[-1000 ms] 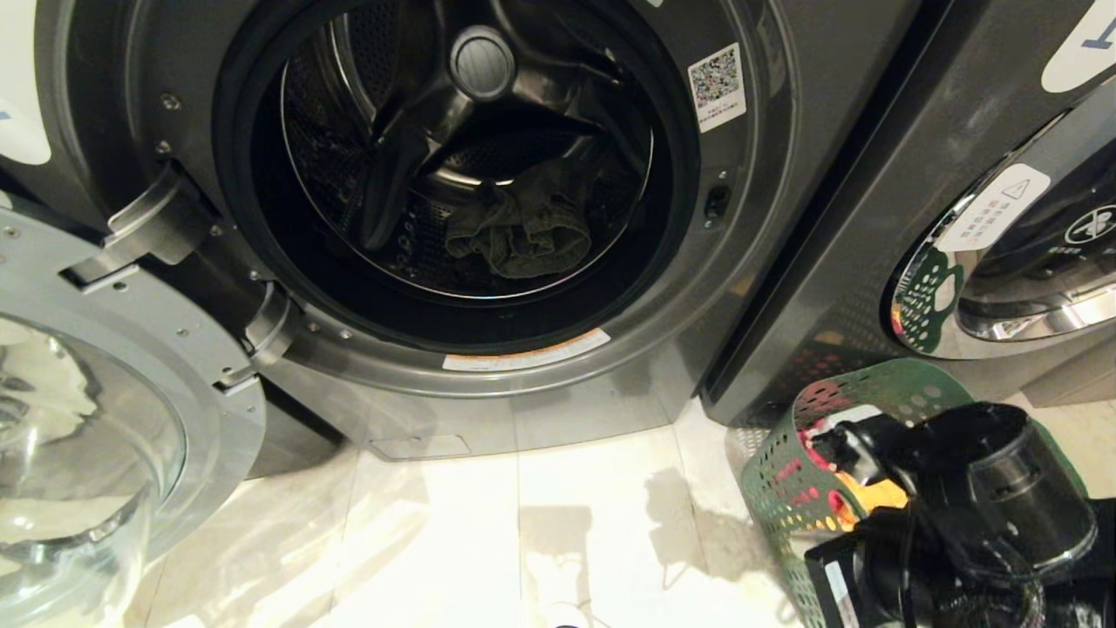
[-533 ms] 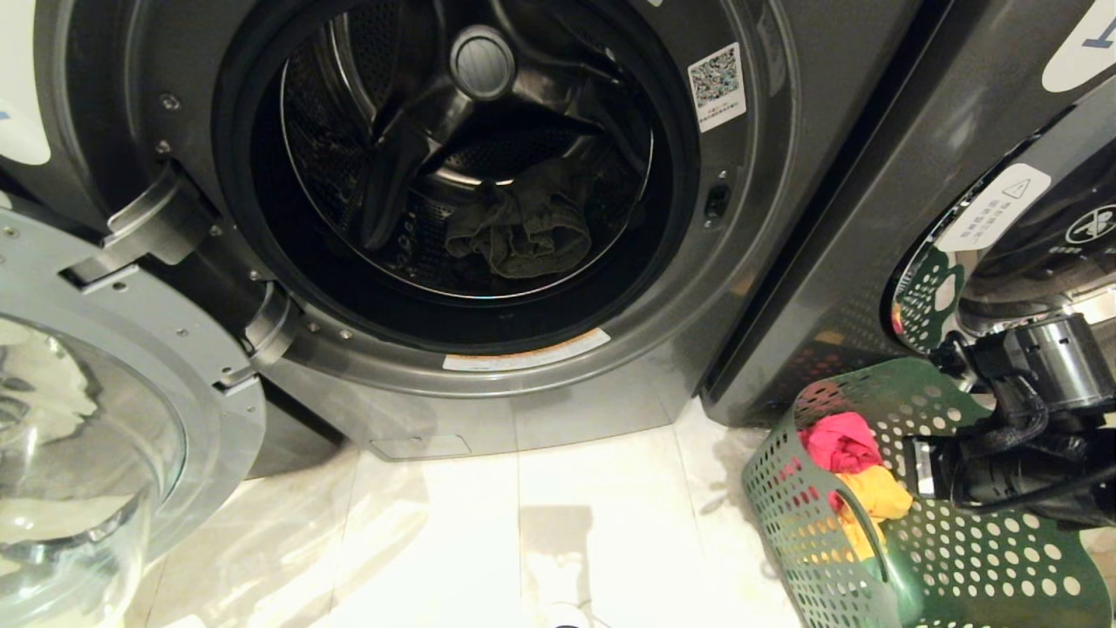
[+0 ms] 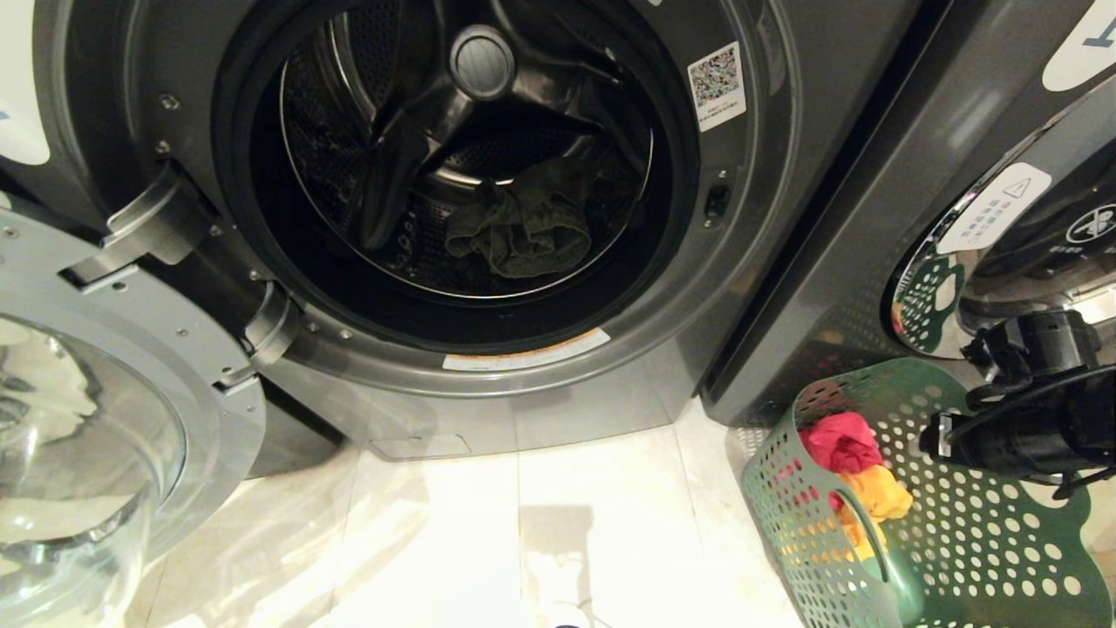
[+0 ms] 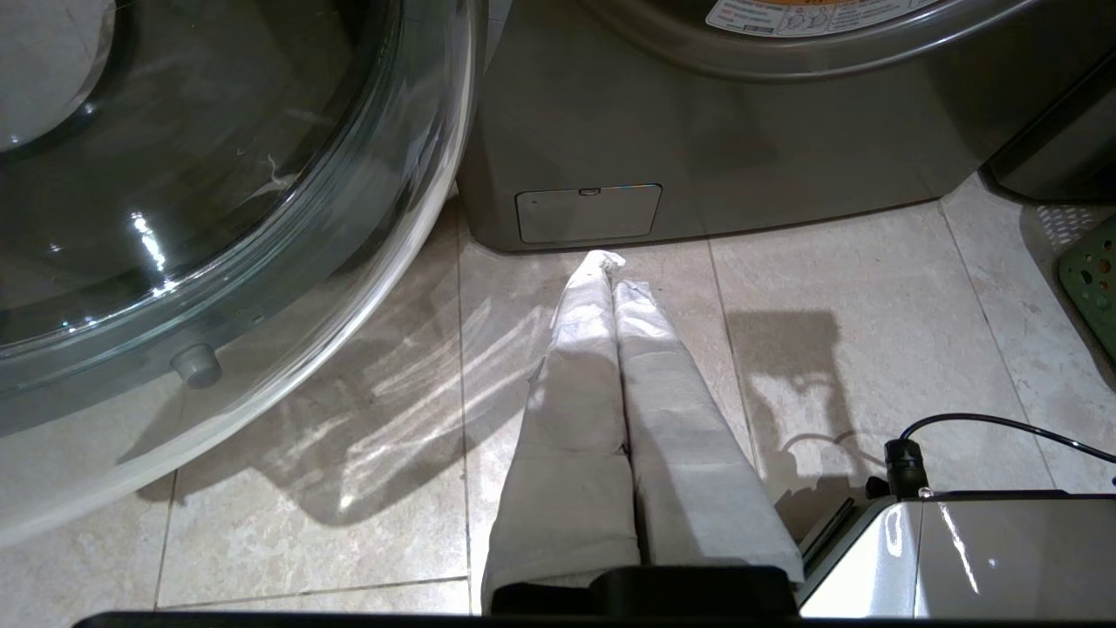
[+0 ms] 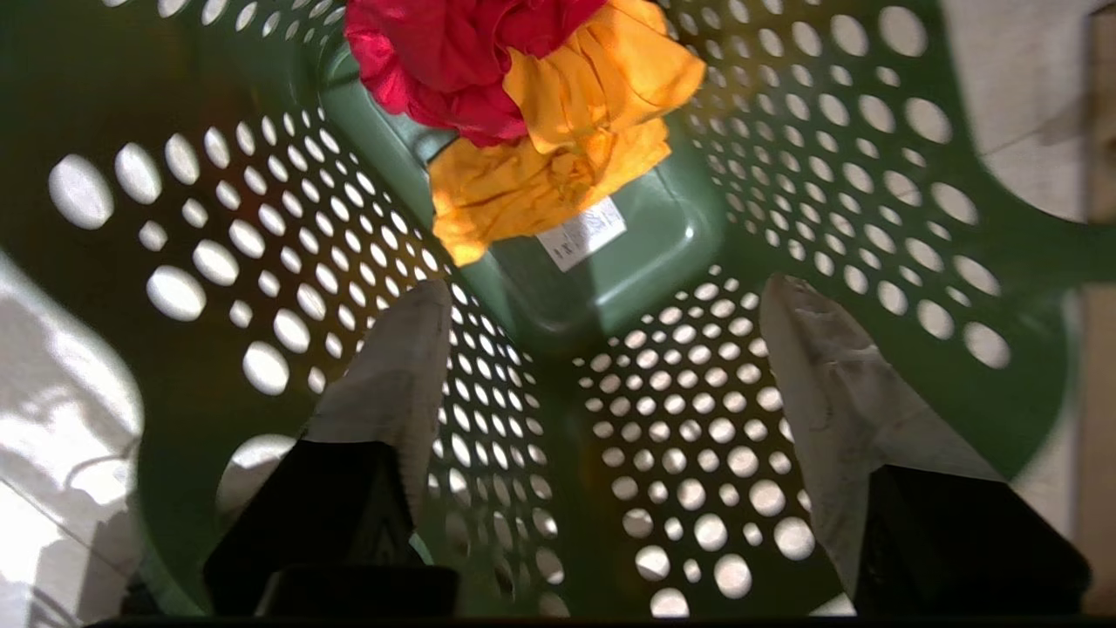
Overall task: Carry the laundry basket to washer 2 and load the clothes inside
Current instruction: Place the clothes into the washing machine
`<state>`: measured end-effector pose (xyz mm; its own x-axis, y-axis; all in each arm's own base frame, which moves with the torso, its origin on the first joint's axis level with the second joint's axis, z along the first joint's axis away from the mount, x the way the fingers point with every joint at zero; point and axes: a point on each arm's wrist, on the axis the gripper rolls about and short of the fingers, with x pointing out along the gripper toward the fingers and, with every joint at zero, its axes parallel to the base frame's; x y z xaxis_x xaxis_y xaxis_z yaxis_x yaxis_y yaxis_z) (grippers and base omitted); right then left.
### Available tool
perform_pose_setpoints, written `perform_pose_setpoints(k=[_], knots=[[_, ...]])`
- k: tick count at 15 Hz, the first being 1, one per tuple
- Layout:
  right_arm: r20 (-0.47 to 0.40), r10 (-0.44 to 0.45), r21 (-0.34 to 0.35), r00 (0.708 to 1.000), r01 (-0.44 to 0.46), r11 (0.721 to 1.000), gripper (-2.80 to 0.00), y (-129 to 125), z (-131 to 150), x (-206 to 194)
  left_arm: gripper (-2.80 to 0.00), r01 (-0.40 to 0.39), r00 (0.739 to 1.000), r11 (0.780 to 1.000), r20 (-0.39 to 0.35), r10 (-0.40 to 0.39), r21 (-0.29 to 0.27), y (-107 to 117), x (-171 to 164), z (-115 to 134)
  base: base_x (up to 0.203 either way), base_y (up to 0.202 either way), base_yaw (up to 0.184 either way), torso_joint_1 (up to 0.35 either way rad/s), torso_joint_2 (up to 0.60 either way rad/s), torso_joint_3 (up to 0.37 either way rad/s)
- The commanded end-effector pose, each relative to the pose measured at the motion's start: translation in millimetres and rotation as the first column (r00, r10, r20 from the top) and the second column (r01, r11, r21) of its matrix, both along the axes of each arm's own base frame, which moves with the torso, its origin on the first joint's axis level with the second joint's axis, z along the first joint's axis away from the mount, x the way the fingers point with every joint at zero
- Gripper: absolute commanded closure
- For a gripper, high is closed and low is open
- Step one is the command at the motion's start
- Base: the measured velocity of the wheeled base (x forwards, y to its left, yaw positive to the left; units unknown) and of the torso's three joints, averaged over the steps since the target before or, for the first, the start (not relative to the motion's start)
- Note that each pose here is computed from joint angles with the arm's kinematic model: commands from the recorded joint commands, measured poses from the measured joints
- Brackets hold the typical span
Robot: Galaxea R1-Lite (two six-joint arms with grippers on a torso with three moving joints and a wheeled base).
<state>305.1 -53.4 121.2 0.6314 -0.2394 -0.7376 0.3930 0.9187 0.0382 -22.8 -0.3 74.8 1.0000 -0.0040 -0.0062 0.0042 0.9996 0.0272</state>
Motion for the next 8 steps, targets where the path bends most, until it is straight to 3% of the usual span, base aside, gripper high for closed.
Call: perform_pose_setpoints(k=[1,4,8], knots=[[-0.092,0.008,0.067,0.996,-0.002,0.998,-2.80,-15.3,-49.5,21.3,0.00,0.000,1.000,1.000,-0.001,0.000,0.000,0.0,0.1,0.0,0.000,0.000,0.000,0.000,0.00,0.000],[-0.086,0.046,0.083,0.995,-0.038,0.996,-2.80,-20.2,-84.4,38.1,0.00,-0.001,1.000,1.000,-0.002,0.001,-0.001,0.0,0.1,0.0,0.000,0.000,0.000,0.000,0.00,0.000],[0.005,0.130,0.095,0.991,-0.130,0.987,-2.80,-23.4,-131.1,61.8,0.00,0.001,1.000,1.000,-0.001,-0.001,0.000,0.0,0.1,0.0,0.000,0.000,0.000,0.000,0.00,0.000]])
